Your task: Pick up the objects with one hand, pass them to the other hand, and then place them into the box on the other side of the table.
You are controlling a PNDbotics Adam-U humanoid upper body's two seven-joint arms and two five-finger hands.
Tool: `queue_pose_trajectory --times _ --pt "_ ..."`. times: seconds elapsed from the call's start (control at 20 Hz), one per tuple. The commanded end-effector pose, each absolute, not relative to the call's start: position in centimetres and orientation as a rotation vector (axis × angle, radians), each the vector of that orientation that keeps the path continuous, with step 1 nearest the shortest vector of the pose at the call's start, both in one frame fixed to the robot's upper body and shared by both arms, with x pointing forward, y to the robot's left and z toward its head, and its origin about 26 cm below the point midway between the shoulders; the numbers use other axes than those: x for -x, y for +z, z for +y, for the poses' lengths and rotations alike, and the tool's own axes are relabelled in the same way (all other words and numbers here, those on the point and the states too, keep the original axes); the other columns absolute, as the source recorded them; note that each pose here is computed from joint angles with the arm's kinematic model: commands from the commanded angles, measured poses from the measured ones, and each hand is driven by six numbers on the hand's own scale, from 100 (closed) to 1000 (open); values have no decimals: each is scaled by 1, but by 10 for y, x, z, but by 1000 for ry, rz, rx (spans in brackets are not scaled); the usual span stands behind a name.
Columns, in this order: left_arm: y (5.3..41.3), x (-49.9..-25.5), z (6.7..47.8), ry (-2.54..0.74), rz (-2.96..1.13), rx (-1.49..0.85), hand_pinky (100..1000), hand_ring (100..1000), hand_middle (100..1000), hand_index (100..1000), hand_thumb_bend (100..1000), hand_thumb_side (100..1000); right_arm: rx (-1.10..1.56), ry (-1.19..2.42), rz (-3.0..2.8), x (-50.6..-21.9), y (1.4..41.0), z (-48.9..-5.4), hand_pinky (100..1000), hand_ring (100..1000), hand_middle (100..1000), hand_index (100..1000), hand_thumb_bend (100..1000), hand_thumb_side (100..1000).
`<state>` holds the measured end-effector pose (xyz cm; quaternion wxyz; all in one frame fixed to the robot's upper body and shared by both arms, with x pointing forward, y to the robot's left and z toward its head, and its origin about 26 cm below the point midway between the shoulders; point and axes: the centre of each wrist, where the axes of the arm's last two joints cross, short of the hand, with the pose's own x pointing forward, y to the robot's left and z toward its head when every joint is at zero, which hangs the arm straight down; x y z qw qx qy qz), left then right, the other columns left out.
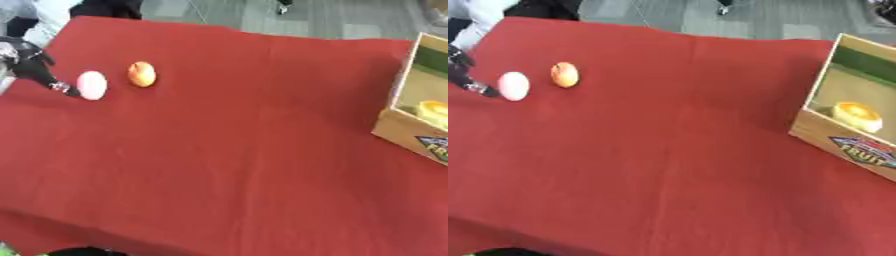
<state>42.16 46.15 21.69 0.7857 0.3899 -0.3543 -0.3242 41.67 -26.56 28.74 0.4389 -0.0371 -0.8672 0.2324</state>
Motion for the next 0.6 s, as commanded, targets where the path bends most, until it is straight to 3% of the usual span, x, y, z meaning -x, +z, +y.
queue_pose_trajectory --times 0.05,0.2,0.3,0.6 --pt "223 -422 469 -673 -752 -872 841 786 741 806 771 232 112 581 -2182 -414 298 -268 987 1000 759 847 100 407" --pt "216 -426 466 -673 -756 -866 834 781 736 779 724 230 109 581 -2181 -414 297 -267 987 1000 759 847 100 409" --pt "214 -427 463 -667 -768 -872 825 770 724 758 620 230 108 582 -2179 -414 297 -266 987 1000 758 846 100 413" --pt "213 -433 455 -620 -831 -911 819 757 714 773 645 228 103 588 -2171 -415 294 -264 988 1000 757 845 100 424"
